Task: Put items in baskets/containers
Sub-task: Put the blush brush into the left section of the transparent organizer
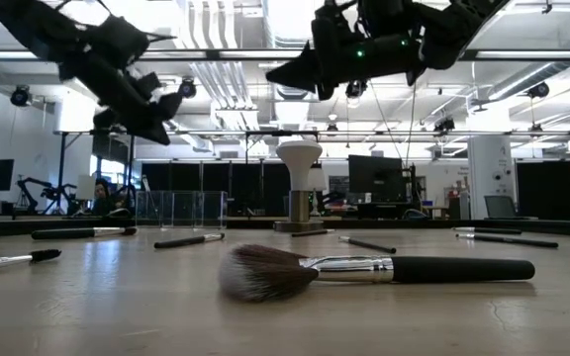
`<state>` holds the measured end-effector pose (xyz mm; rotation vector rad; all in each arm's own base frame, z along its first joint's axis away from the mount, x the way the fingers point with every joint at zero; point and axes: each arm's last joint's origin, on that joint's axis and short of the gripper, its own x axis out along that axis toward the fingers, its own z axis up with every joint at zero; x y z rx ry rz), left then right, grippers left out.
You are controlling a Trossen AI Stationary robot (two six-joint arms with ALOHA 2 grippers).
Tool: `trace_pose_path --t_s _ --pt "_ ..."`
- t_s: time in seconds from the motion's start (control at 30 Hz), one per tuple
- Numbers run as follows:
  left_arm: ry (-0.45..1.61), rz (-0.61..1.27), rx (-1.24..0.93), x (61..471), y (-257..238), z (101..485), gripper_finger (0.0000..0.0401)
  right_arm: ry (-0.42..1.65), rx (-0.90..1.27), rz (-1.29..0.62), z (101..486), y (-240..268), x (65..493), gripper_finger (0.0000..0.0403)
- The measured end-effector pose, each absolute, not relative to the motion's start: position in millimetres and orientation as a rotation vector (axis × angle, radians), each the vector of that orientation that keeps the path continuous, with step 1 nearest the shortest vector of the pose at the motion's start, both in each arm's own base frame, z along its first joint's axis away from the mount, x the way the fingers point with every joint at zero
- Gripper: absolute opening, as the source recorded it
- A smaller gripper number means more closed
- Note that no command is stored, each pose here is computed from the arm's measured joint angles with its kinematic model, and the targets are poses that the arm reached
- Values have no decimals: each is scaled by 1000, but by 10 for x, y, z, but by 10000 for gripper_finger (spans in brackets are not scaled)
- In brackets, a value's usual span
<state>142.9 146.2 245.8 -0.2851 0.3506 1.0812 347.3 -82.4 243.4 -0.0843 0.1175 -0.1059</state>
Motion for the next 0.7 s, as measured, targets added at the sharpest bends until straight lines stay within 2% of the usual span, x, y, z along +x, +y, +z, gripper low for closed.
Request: trace_pose_path --t_s 0.3,0.53,0.7 --pt "550 844 -363 1626 826 2317 0 150 -25 -187 2208 -1078 3277 8" --pt "758 814 -466 1700 612 2115 1 105 29 -228 2164 -1216 3026 8" --pt "866 839 -544 1746 589 2117 15 102 17 -241 2176 -1199 2873 8"
